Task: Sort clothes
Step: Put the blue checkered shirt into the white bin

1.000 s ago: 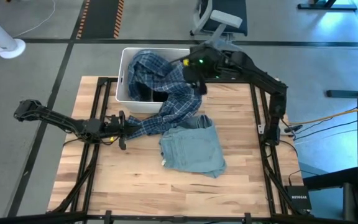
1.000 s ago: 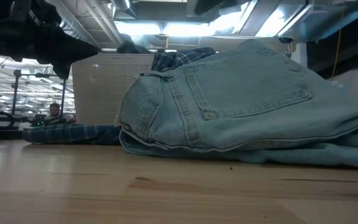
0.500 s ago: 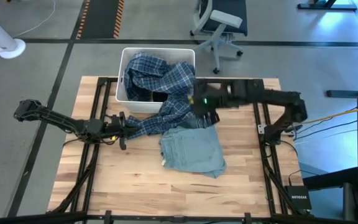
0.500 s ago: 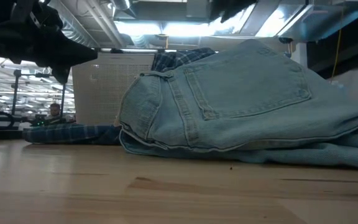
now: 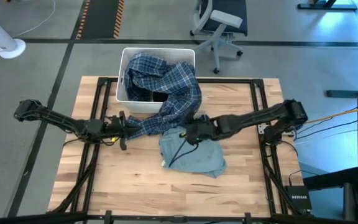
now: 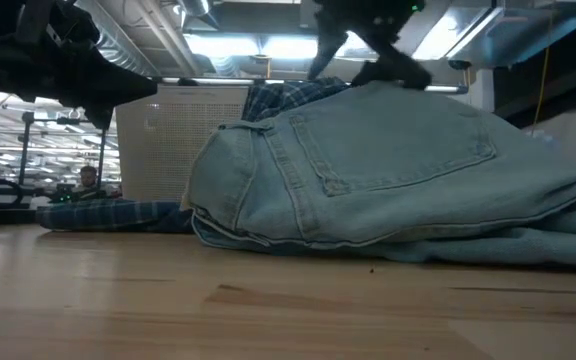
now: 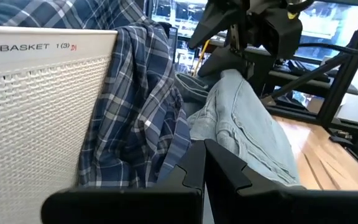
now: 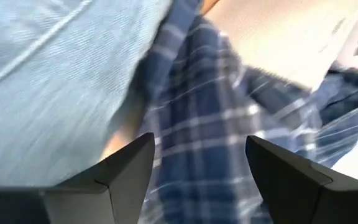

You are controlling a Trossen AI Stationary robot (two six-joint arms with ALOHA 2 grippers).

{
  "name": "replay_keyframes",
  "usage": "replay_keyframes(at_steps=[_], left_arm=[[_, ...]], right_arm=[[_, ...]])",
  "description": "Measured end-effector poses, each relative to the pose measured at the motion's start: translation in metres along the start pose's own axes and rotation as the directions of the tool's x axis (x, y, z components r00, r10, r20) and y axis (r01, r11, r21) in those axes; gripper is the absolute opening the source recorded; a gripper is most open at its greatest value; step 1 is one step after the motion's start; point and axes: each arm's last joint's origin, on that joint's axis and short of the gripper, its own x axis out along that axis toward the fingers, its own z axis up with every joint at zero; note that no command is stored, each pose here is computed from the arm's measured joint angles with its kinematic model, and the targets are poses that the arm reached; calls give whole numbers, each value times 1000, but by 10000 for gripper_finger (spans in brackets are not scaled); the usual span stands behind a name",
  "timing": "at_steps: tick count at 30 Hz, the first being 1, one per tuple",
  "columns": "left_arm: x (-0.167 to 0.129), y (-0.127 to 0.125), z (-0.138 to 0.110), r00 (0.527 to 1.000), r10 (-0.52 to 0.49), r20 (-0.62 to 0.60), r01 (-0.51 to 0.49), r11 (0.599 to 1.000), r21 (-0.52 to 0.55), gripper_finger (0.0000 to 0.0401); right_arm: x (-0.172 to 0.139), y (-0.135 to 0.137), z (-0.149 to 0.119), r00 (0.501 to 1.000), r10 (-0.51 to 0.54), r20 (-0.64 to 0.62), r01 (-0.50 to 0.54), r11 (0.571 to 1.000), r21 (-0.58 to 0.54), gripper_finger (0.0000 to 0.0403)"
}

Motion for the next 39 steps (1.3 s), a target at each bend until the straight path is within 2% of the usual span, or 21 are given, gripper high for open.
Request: replay_keyframes(at_steps=[8,12,18,24,28,34,36,39], left_arm=[[0,0,0,1000,1,1,-1,1000,20,0],[0,0,0,1000,1,0,-1,1000,20,0],[0,0,0,1000,1,0,-1,1000,20,0],[0,0,0,1000,1,1,-1,1000,20,0],[0,0,0,1000,1,1,-1,1000,19,0],[0,0,0,1000,1,3,-1,1000,26,0],[0,0,0,1000,1,3,-1,999,41,0],[0,0,1,1000,1,5,-1,999,47,0]], right_arm=[[28,-12,18,989,-143,47,147,984,-103,271],[44,-9,18,992,-122,33,126,981,-150,271],[65,-7,11,991,-113,-68,98,976,-196,271],[75,-10,1,986,-116,-123,89,975,-202,263],[74,-11,1,980,-131,-151,99,975,-201,201],[67,-12,6,965,-169,-200,124,968,-217,28],[59,-20,9,960,-196,-199,156,967,-200,16],[43,-42,8,952,-247,-182,228,966,-120,26]])
